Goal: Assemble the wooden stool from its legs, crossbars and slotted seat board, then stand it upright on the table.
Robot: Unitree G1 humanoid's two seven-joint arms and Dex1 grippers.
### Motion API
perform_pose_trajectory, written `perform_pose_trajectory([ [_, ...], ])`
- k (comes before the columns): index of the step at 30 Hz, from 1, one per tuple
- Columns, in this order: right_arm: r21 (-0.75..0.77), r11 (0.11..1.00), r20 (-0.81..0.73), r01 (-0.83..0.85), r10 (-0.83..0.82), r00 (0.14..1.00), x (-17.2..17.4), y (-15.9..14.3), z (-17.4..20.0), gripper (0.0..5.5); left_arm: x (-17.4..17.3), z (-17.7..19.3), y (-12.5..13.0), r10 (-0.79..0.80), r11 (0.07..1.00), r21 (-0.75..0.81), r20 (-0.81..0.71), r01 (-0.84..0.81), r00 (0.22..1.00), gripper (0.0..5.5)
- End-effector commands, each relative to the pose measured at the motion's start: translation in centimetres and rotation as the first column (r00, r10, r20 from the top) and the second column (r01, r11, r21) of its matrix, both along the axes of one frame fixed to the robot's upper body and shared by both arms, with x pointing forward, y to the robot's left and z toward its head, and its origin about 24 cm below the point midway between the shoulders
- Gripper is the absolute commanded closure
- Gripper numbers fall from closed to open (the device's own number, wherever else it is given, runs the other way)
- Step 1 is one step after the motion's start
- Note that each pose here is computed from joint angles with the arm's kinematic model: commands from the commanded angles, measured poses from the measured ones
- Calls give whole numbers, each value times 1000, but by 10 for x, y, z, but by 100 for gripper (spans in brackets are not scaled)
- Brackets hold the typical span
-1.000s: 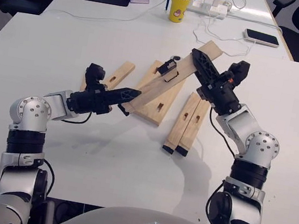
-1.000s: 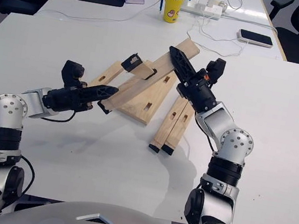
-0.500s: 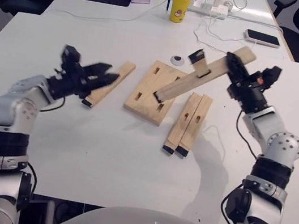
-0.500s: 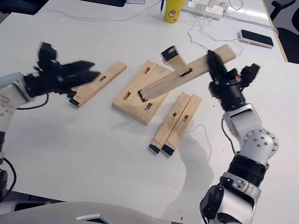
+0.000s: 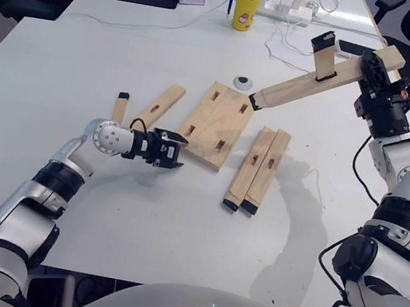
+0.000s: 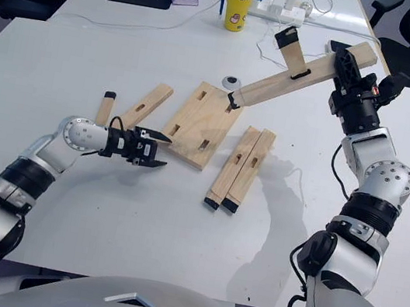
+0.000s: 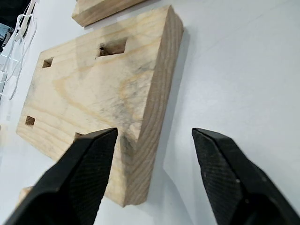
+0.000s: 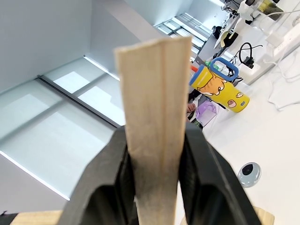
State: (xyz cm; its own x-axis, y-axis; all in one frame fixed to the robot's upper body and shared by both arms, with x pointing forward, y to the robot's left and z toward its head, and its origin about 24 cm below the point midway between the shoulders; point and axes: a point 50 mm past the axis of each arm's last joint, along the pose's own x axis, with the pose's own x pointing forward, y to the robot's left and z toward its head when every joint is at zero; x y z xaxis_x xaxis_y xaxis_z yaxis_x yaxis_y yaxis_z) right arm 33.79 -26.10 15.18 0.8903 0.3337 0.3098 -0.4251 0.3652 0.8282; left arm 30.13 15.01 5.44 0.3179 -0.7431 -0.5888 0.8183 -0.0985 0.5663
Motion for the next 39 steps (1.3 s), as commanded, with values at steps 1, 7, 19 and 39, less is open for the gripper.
perform_pose_trajectory([
  [1, 11, 999, 9, -40, 40, 999, -2, 10, -5, 447, 3, 3, 3, -37, 999, -7, 9, 37, 999, 255],
  [7, 17, 998, 19, -54, 53, 998, -8, 17, -8, 447, 16, 0, 15, 31, 999, 43, 12, -31, 999, 255],
  [19, 25, 997, 23, -76, 75, 997, -6, 28, -9, 447, 24, -17, 8, 74, 995, 78, -56, -70, 996, 255],
  [39, 6, 999, -11, -46, 46, 999, -6, 27, -17, 447, 13, -29, -17, 115, 987, 148, -334, -68, 936, 255],
])
